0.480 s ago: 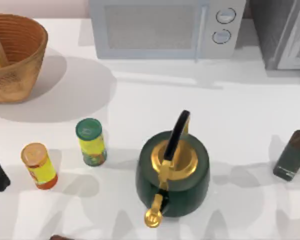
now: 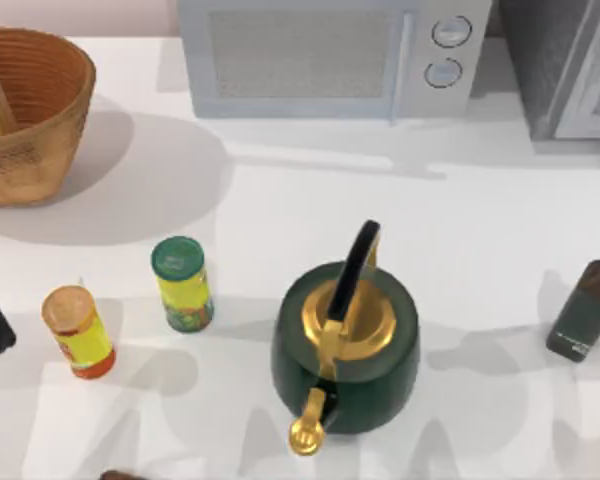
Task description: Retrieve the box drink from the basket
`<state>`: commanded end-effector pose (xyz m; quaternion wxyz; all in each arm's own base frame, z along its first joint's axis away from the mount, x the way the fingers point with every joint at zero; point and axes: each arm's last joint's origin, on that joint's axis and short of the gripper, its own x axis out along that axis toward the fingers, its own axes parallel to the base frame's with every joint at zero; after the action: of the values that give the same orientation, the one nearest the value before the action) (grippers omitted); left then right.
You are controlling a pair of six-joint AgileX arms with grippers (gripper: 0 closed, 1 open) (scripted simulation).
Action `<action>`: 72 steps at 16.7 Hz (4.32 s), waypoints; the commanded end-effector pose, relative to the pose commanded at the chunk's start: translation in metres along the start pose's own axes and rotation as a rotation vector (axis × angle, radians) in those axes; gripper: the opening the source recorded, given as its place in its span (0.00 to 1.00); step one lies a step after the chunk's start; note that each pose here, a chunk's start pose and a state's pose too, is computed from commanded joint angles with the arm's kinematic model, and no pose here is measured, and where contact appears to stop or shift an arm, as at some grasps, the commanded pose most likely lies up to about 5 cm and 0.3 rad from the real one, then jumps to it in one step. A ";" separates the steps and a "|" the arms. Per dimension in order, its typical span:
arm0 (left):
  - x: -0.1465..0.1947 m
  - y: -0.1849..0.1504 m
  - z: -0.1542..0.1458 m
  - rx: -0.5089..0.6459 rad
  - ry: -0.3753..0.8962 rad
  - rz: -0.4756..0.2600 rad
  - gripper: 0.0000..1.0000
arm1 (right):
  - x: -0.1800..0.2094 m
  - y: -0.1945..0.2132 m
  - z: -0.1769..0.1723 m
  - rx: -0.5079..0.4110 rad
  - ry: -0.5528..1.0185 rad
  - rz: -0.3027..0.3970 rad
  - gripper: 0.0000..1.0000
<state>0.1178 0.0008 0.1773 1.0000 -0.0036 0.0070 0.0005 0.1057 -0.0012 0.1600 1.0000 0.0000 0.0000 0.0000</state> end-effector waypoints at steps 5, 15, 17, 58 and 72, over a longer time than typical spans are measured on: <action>0.037 0.005 0.029 0.001 0.002 -0.003 1.00 | 0.000 0.000 0.000 0.000 0.000 0.000 1.00; 0.161 0.033 0.018 0.003 -0.005 -0.009 1.00 | 0.000 0.000 0.000 0.000 0.000 0.000 1.00; 0.181 0.040 0.003 0.003 -0.005 -0.010 1.00 | 0.000 0.000 0.000 0.000 0.000 0.000 1.00; 0.271 0.057 -0.046 0.004 -0.005 -0.012 0.10 | 0.000 0.000 0.000 0.000 0.000 0.000 1.00; 0.274 0.059 -0.018 0.011 -0.039 -0.007 0.00 | 0.000 0.000 0.000 0.000 0.000 0.000 1.00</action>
<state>0.3915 0.0601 0.1553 0.9999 0.0020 -0.0124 -0.0029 0.1057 -0.0012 0.1600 1.0000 0.0000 0.0000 0.0000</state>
